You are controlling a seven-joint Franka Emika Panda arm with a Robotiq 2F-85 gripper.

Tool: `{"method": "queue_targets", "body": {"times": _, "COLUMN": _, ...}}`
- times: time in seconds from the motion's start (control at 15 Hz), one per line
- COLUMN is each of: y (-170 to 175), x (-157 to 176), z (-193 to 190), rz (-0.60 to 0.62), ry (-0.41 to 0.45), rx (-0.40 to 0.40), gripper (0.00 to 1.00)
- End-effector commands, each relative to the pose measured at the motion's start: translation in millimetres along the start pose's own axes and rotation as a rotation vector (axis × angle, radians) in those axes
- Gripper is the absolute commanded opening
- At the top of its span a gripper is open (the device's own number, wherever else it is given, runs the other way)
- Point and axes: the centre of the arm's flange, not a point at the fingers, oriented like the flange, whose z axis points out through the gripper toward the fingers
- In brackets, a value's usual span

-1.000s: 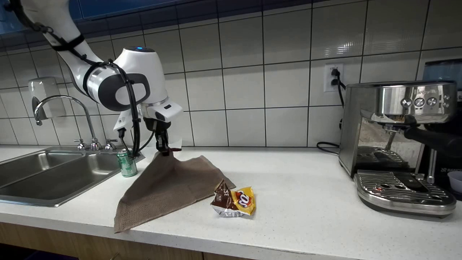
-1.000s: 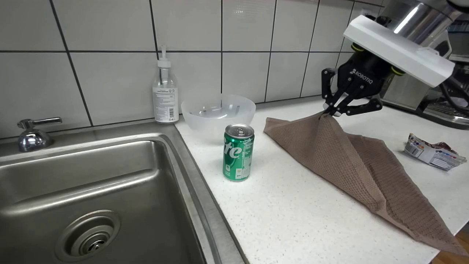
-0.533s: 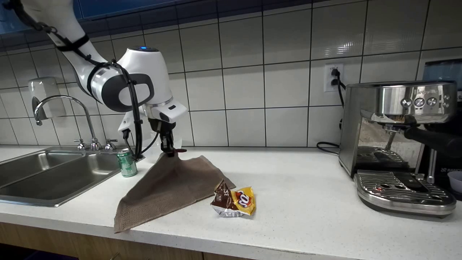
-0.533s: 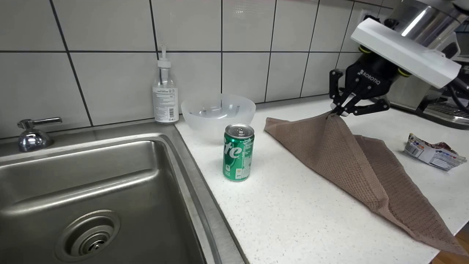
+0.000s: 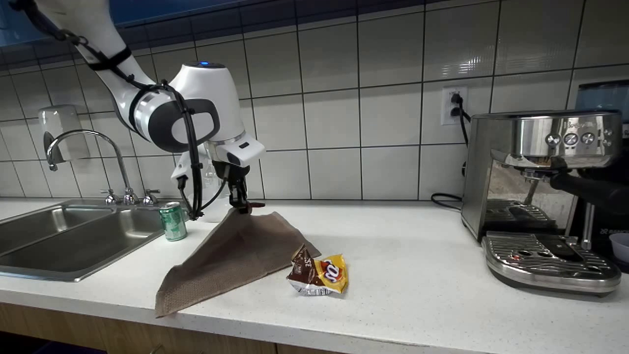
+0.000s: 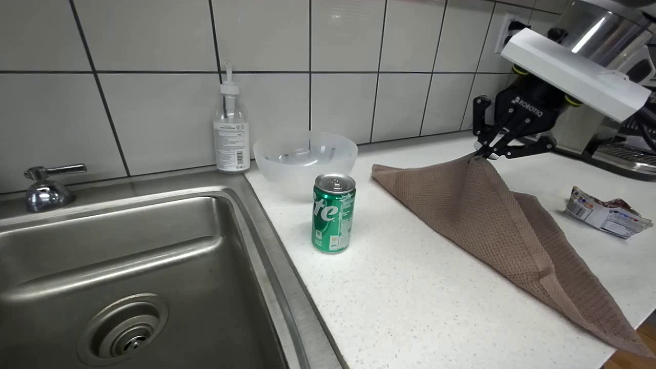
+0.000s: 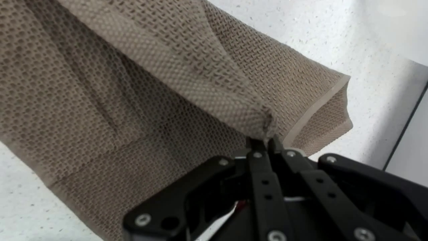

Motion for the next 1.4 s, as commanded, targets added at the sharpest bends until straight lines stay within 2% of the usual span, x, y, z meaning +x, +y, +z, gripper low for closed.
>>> {"method": "queue_targets", "body": {"times": 0.0, "y": 4, "x": 3, "z": -14, "rz": 0.030, "ry": 0.032, "rx": -0.001, "gripper": 0.01}}
{"method": "queue_targets", "body": {"times": 0.47, "y": 15, "x": 17, "z": -21, "rz": 0.065, "ry": 0.079, "rx": 0.001, "gripper": 0.01}}
{"method": "queue_targets", "body": {"times": 1.33, "y": 34, "x": 37, "z": -23, "rz": 0.106, "ry": 0.109, "rx": -0.037, "gripper": 0.01}}
